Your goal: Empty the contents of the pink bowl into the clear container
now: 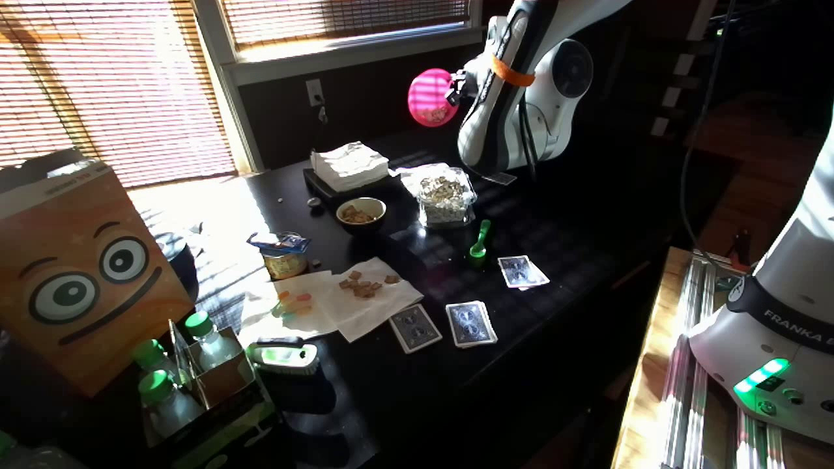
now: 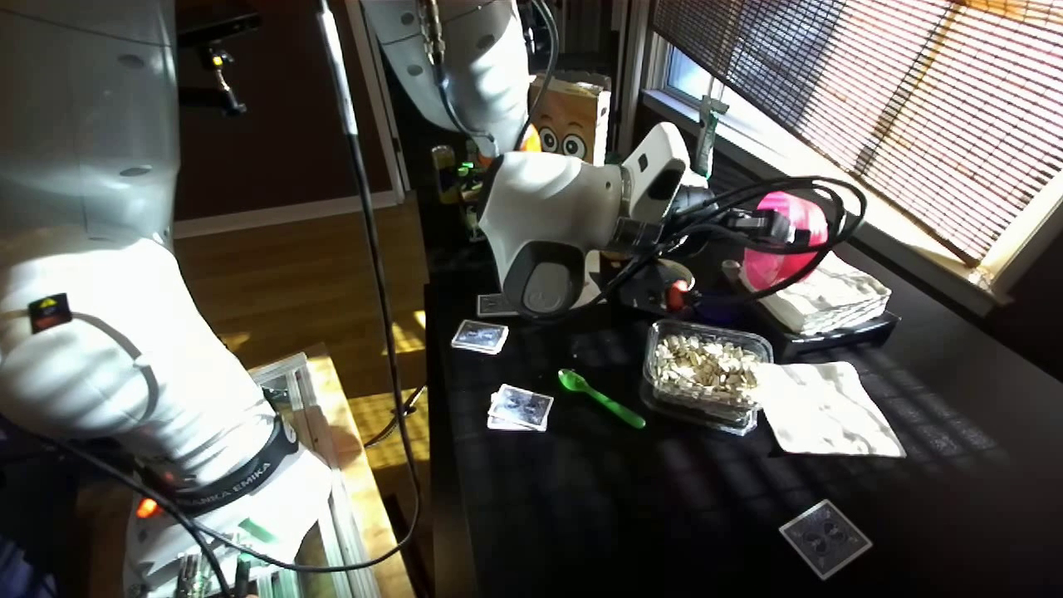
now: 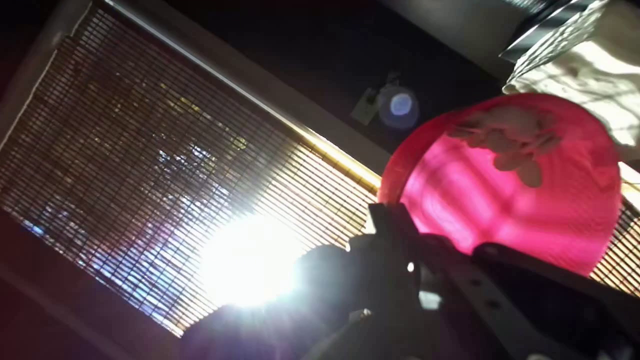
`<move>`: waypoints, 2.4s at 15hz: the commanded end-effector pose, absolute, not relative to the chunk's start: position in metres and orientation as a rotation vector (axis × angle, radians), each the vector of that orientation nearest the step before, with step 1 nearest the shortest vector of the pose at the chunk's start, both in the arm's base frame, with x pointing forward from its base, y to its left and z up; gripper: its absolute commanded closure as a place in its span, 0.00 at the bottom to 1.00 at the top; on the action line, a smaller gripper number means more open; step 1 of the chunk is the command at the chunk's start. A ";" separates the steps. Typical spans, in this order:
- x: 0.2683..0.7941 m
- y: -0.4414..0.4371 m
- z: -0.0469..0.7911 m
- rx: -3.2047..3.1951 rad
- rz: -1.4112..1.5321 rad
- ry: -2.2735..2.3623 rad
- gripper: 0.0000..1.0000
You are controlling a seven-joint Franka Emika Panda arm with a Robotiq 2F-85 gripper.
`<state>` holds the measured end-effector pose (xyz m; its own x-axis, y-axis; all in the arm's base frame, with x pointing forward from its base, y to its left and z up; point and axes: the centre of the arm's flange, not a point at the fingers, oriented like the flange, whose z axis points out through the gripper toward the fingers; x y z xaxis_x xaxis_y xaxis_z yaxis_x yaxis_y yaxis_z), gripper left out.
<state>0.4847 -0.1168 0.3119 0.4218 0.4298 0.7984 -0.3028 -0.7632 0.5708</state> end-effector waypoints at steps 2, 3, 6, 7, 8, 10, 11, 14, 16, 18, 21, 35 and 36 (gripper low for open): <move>0.478 -0.109 0.314 1.915 1.444 0.081 0.99; 0.478 -0.108 0.315 1.909 1.445 0.079 0.99; 0.478 -0.107 0.317 1.900 1.444 0.078 0.99; 0.477 -0.106 0.318 1.894 1.447 0.077 0.99; 0.477 -0.105 0.319 1.887 1.451 0.077 0.99; 0.476 -0.104 0.321 1.875 1.456 0.076 0.99; 0.475 -0.103 0.322 1.869 1.460 0.076 0.99; 0.472 -0.100 0.326 1.845 1.462 0.071 0.99; 0.469 -0.098 0.329 1.825 1.468 0.062 0.99; 0.467 -0.095 0.332 1.809 1.472 0.059 0.99; 0.463 -0.093 0.334 1.798 1.470 0.054 0.99; 0.450 -0.083 0.313 1.797 1.387 0.134 0.99; 0.451 -0.083 0.312 1.799 1.381 0.141 0.99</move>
<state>0.4627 -0.0844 0.3221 0.3922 0.5297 0.7521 -0.3700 -0.6577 0.6562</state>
